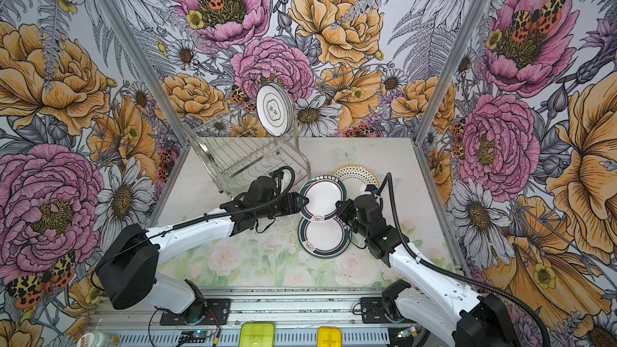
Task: Unload the plates from the dish rack
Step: Place the plate among the plates.
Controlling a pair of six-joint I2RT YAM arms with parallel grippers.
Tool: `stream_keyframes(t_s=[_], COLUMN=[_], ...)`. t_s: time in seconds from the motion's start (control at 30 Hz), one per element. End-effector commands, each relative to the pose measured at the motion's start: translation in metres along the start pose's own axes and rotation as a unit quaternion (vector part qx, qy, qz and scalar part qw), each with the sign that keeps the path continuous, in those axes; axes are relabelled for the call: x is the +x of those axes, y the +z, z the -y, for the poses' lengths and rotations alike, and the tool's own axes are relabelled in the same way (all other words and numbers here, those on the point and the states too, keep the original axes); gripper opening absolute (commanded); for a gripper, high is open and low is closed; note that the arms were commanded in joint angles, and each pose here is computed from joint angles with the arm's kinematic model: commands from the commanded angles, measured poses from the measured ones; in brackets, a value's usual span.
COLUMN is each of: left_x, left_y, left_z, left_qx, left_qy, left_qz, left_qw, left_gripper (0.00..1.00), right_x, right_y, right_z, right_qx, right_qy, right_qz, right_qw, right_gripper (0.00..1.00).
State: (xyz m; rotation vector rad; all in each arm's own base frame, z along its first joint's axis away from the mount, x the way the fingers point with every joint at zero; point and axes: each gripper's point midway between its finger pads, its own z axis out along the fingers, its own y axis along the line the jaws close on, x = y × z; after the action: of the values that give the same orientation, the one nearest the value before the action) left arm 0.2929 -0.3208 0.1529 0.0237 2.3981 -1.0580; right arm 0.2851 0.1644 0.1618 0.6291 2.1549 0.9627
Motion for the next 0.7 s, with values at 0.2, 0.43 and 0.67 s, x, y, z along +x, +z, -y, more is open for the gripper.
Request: stream_keyframes(t_s=[0.2,0.43,0.67], left_x=[0.0,-0.011,-0.013], left_y=[-0.002,-0.006,-0.003], left_z=[0.008,0.008,0.016], left_qx=[0.036,0.045,0.061], left_qy=[-0.009,-0.017,-0.021], left_qz=[-0.003,0.013,0.006], left_qw=[0.999,0.999,0.998], left_gripper=[0.65,0.56,0.36], right_x=[-0.012,-0.007,-0.002], right_y=[-0.012,-0.006,0.001], right_z=[-0.038,-0.044,-0.045], right_qx=[-0.087,-0.099,-0.102], right_qy=[0.008,0.007,0.007], right_qz=[0.011,-0.013,-0.029], right_qw=[0.996,0.995,0.994], right_gripper=[0.0,0.0,0.0])
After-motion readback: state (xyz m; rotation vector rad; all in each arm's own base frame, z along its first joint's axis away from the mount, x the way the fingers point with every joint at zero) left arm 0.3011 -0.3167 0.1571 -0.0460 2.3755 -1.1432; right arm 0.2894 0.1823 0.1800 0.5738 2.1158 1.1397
